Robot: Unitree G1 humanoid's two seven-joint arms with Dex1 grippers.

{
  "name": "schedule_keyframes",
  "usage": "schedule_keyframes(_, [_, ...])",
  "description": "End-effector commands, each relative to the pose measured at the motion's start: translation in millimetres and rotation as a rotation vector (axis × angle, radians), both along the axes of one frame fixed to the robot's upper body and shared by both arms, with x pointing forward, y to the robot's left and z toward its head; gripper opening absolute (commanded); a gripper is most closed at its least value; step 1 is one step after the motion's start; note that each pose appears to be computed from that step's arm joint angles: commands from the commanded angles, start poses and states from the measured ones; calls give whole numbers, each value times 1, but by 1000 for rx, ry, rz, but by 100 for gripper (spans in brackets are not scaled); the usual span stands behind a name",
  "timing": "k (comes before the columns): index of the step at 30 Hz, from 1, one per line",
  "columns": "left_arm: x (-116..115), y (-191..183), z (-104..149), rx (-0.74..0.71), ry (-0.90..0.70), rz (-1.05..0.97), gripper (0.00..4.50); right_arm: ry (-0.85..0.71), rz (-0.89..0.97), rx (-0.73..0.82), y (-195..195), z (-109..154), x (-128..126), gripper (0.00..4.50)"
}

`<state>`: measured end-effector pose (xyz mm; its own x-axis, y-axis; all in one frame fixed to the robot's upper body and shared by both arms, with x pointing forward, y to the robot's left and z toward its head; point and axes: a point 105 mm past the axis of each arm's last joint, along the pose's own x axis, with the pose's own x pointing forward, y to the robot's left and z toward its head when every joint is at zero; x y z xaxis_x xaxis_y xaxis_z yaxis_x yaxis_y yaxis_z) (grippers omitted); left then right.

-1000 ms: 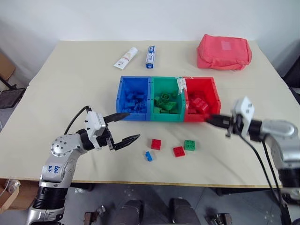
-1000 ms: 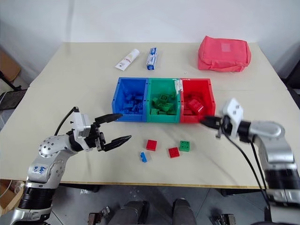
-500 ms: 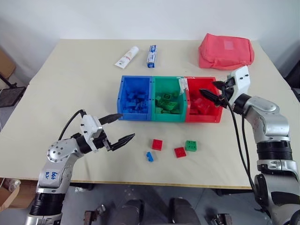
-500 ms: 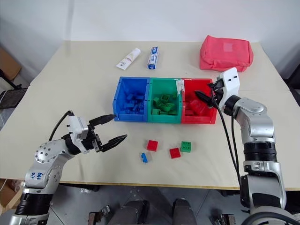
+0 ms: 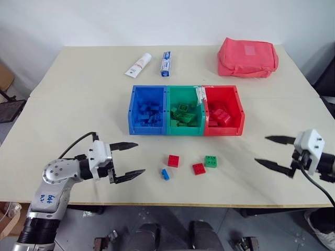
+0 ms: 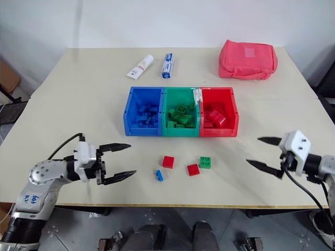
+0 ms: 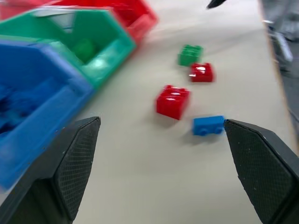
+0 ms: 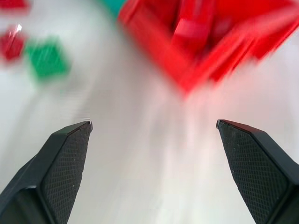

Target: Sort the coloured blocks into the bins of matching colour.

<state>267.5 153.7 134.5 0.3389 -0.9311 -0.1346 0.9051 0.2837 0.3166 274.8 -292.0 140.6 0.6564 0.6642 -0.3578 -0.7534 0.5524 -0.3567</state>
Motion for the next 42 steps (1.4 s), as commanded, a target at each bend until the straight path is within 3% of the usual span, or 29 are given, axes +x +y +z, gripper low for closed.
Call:
schedule_keyframes(1, [3,-6,4,24,-54,-38,450,-23,104,-8,24,5,2,446])
schedule_keyframes(8, [-8,-14,3,18,-50,-90,450,162,280,-26,80,-14,10,446])
schedule_keyframes(15, [-22,-15,-1,32,-26,-89,450,205,346,-58,110,-35,31,446])
schedule_keyframes(19, [-22,-11,2,30,-38,-53,450,220,381,-37,118,-40,32,358])
schedule_keyframes(25, [-18,-6,7,-10,-52,22,450,205,378,-2,121,-38,34,151])
schedule_keyframes(27, [-16,-2,9,-32,-70,66,450,171,363,50,123,-26,37,145])
schedule_keyframes(30, [-14,5,10,-70,-72,138,450,102,323,225,131,11,46,145])
schedule_keyframes(35, [-9,15,8,-104,-66,223,450,-62,206,420,160,73,82,145])
schedule_keyframes(41, [-6,21,6,-123,-60,266,450,-73,106,402,189,89,117,145])
schedule_keyframes(42, [-5,21,7,-128,-63,270,450,-73,94,399,190,89,121,180])
